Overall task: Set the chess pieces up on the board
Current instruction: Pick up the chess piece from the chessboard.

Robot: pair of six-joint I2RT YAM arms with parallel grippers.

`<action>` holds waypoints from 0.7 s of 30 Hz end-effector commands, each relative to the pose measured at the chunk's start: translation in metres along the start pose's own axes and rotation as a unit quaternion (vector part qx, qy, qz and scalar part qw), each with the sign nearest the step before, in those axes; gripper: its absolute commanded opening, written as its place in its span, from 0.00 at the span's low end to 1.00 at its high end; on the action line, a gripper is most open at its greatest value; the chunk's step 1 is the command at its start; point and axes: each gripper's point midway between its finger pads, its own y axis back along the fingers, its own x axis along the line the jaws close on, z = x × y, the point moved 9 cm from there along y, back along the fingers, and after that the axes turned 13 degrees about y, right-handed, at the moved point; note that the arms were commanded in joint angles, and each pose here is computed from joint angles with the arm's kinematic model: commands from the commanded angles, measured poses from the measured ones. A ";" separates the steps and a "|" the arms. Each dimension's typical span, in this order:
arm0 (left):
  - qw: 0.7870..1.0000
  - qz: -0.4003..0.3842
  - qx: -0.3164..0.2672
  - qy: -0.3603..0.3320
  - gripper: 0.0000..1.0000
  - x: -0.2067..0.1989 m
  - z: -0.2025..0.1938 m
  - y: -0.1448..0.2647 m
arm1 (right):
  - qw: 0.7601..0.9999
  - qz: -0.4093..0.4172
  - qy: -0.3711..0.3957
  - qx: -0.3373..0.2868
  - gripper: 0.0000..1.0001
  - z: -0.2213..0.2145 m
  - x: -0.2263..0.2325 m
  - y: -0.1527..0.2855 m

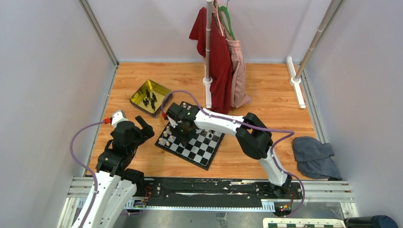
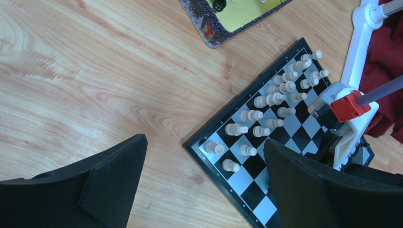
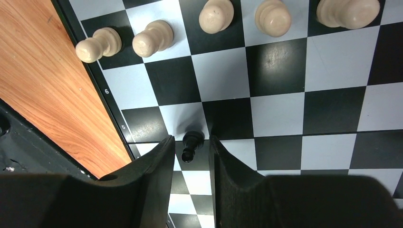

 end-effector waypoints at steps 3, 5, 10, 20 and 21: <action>1.000 -0.004 -0.007 -0.003 1.00 0.001 0.000 0.000 | 1.000 -0.010 0.009 0.015 0.27 0.000 0.004 -0.005; 1.000 -0.004 -0.006 -0.004 1.00 0.001 0.000 0.000 | 1.000 -0.013 0.008 0.017 0.19 0.000 0.004 -0.005; 1.000 -0.008 -0.007 -0.002 1.00 0.000 0.000 0.001 | 0.999 -0.028 0.009 0.026 0.00 -0.003 0.004 -0.003; 1.000 -0.012 -0.010 0.000 1.00 0.000 0.001 0.003 | 0.997 -0.074 0.010 0.020 0.00 -0.012 0.005 0.019; 1.000 -0.012 -0.011 0.000 1.00 0.000 0.001 0.003 | 0.997 -0.074 0.008 0.018 0.00 -0.014 0.006 0.021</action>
